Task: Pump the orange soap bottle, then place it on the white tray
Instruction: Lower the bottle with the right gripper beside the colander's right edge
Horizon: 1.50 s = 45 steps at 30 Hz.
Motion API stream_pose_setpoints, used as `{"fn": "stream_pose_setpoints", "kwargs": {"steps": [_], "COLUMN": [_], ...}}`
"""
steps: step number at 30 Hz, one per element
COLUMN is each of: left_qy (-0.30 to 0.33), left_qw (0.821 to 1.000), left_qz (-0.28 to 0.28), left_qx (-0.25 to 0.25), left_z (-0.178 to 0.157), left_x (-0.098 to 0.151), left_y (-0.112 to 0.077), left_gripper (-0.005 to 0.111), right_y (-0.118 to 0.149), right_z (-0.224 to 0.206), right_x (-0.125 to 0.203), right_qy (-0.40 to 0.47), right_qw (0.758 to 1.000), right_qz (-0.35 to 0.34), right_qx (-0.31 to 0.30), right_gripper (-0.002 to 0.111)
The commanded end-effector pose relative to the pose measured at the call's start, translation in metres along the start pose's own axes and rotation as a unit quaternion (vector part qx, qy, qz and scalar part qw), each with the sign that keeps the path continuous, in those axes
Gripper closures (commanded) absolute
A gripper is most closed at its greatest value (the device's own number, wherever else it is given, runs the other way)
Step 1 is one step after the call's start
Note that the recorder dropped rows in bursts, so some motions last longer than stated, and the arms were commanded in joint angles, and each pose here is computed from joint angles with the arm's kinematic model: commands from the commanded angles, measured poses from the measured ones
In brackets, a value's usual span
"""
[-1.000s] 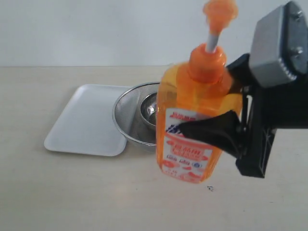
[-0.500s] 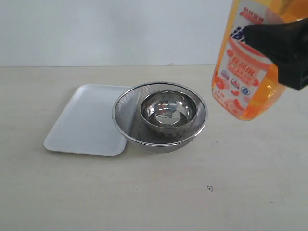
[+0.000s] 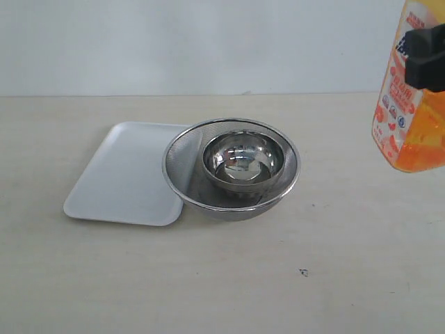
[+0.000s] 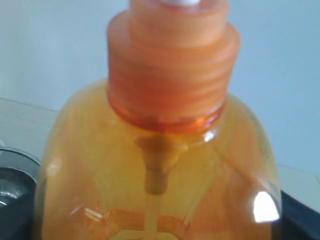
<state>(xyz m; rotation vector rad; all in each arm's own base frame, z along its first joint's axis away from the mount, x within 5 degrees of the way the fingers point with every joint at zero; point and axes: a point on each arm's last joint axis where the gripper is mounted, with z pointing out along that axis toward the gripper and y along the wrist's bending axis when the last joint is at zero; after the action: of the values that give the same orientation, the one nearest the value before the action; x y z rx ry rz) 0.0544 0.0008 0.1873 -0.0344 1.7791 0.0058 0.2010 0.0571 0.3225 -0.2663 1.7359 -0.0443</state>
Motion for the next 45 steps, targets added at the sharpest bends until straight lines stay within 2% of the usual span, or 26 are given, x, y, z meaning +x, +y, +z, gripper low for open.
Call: {"fn": "stream_pose_setpoints", "kwargs": {"steps": [1,13,22,35,45], "left_qy": [0.001,0.001,0.001,0.001,0.001], "left_qw": [1.000,1.000,1.000,1.000,1.000], "left_qz": [-0.003,-0.003,-0.003,-0.003,-0.003], "left_qx": [0.000,0.000,0.000,0.000,0.000], "left_z": [0.000,0.000,0.000,0.000,0.000], "left_x": [0.001,0.001,0.001,0.001,0.001], "left_y": [0.000,0.000,0.000,0.000,0.000], "left_gripper": [0.102,0.102,0.102,0.102,0.102], "right_y": [0.000,0.021,0.060,0.068,0.070], "right_z": [0.019,0.071,0.097,0.121,0.125], "right_x": [0.007,0.028,0.028,0.053,0.053], "right_qy": [0.013,-0.030,-0.043,-0.017,-0.019], "right_qw": [0.999,0.998,0.995,0.994,0.997], "right_qz": [-0.021,-0.058,-0.095,-0.110,-0.077], "right_qx": [0.033,0.024,-0.004,0.013,0.011], "right_gripper": [0.108,0.108,0.108,0.108,0.108]}}
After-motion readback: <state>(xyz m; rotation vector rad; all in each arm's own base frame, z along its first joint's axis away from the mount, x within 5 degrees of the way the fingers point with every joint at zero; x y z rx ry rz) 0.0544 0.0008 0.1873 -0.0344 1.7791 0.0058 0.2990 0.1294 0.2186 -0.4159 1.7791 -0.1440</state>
